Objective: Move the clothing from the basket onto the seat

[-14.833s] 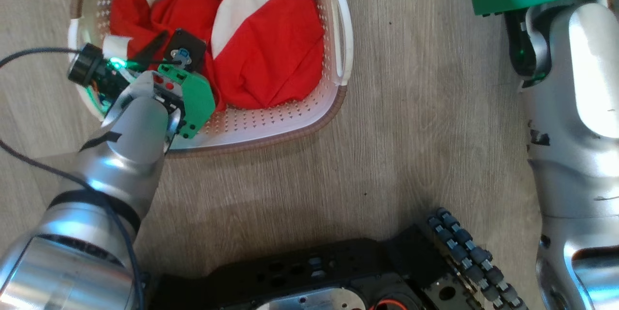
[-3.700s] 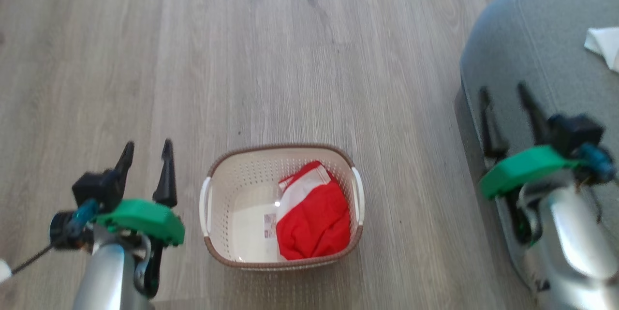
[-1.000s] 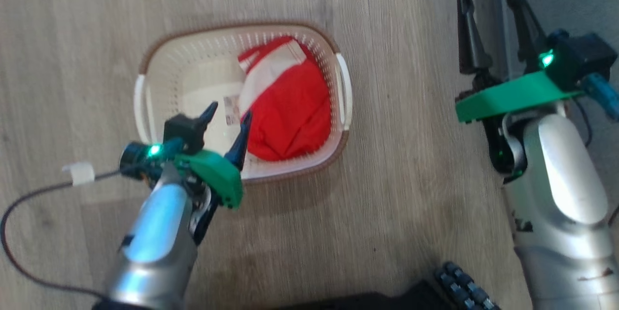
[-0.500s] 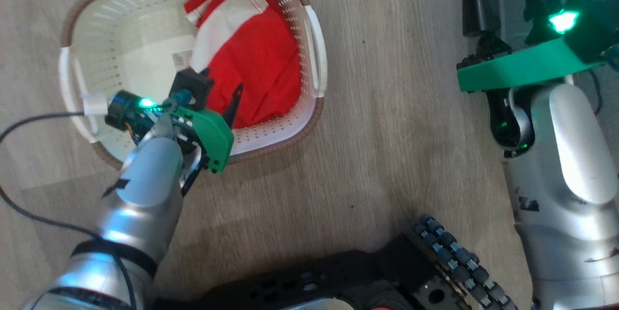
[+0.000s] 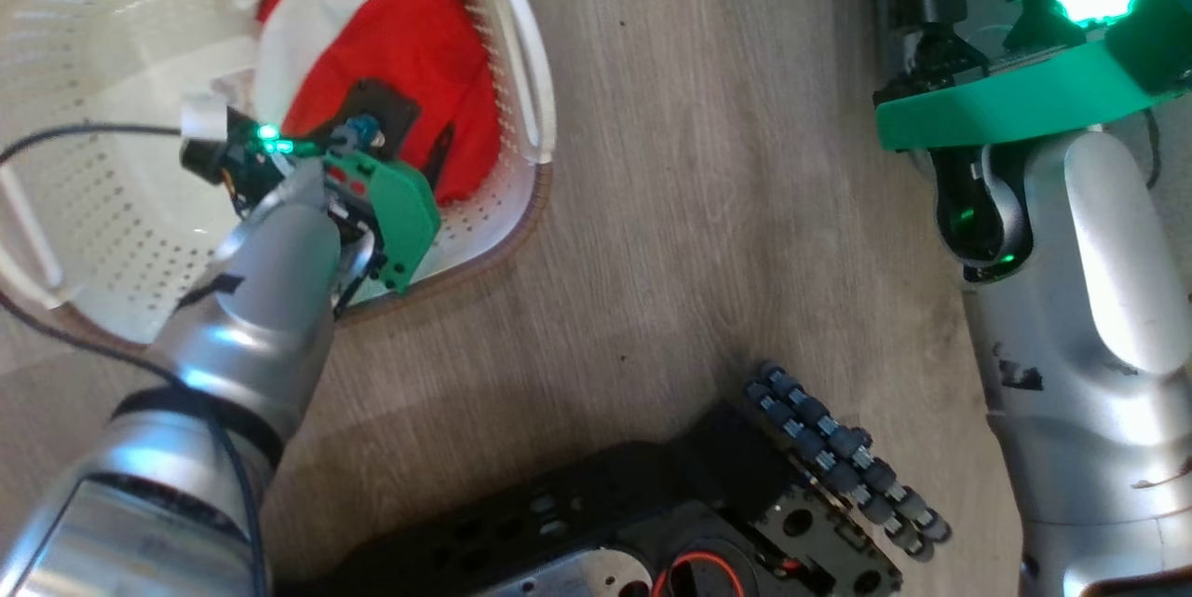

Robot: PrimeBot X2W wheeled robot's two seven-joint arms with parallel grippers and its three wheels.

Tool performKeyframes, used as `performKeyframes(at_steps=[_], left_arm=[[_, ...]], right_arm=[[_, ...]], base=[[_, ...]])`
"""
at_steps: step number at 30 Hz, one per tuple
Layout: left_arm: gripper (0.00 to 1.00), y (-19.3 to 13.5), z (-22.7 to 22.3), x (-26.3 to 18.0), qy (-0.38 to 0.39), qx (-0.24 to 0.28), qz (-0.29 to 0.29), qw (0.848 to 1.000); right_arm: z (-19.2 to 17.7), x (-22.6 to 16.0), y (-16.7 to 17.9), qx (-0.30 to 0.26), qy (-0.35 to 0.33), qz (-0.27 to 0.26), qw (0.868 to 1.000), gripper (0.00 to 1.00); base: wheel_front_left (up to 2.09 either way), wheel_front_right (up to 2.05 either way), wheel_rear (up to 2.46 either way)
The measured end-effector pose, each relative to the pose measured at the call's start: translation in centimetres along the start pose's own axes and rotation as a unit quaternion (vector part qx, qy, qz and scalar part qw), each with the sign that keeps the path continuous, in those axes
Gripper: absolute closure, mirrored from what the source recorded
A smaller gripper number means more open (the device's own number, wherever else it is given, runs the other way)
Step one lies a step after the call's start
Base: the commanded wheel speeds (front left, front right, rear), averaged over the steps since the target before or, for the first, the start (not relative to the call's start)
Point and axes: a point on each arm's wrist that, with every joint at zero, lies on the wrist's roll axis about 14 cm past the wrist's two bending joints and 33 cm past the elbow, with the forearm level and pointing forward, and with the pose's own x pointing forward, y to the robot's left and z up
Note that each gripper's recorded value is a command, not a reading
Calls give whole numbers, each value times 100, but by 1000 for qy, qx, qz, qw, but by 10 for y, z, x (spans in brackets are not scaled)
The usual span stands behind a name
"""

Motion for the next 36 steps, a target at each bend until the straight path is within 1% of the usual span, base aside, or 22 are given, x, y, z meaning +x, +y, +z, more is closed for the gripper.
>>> performKeyframes(at_steps=[6,9,11,14,21,22,23,29,32,36], left_arm=[[0,4,-12,17,23,34,-17,999],[0,3,-26,17,51,63,-26,996],[0,6,-35,16,71,85,-21,994],[0,12,-46,13,90,104,-10,990],[0,18,-47,13,86,105,-3,991],[31,18,-46,13,83,100,-3,992],[100,18,-44,13,77,97,-2,992],[100,18,-27,14,50,80,-1,996],[100,24,-8,11,26,52,17,998],[100,23,22,-1,-12,34,27,999]], right_arm=[[-11,-4,-13,-5,14,-14,1000,0],[-15,-5,-17,-6,19,-20,1000,0],[-17,-6,-18,-6,20,-22,1000,0],[-20,-5,-19,-5,21,-24,999,0],[-24,-3,-19,-2,22,-24,999,0],[-24,-3,-18,-2,22,-24,999,0],[-24,-3,-18,-1,22,-24,999,0],[-16,-3,-17,-2,14,-23,1000,0],[-5,-3,-19,-6,5,-26,1000,0],[12,-4,-20,-17,-11,-29,999,0]], base=[[0,0,0],[0,0,0],[0,0,0],[0,0,0],[0,0,0],[0,0,0],[0,0,0],[0,0,0],[0,0,0],[0,0,0]])
